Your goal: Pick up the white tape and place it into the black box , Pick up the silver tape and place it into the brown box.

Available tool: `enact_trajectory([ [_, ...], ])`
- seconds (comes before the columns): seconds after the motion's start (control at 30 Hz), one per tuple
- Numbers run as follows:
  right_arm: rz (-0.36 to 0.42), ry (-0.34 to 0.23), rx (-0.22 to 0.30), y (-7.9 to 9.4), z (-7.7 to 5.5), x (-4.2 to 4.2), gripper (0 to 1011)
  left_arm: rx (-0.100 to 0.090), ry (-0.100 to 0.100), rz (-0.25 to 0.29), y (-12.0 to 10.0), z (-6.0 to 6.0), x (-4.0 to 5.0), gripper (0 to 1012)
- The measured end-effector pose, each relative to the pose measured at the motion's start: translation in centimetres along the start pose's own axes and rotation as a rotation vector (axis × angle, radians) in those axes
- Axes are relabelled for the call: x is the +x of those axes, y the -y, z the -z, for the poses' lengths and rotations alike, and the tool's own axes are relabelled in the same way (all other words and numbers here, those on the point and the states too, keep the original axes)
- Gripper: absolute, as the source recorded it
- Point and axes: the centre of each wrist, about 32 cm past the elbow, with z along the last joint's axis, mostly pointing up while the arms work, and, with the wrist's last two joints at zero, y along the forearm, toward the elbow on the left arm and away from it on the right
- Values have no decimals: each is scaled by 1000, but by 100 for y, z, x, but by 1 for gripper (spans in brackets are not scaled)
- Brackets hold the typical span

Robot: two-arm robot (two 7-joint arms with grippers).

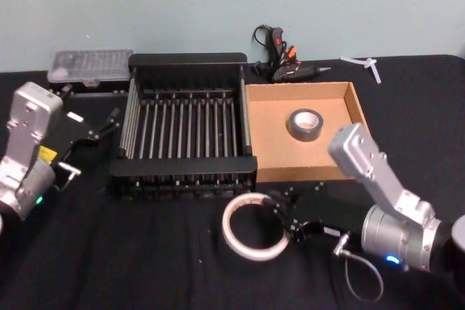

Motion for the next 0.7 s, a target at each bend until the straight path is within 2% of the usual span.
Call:
enact_trajectory([
  [0.43, 14, 26, 145, 72, -318, 156, 96, 0, 0, 0, 0, 0, 0, 1001],
  [0.53, 42, 26, 181, 28, -409, 212, 95, 0, 0, 0, 0, 0, 0, 1001],
  [0.7, 83, 20, 211, -76, -510, 282, 96, 0, 0, 0, 0, 0, 0, 1001],
])
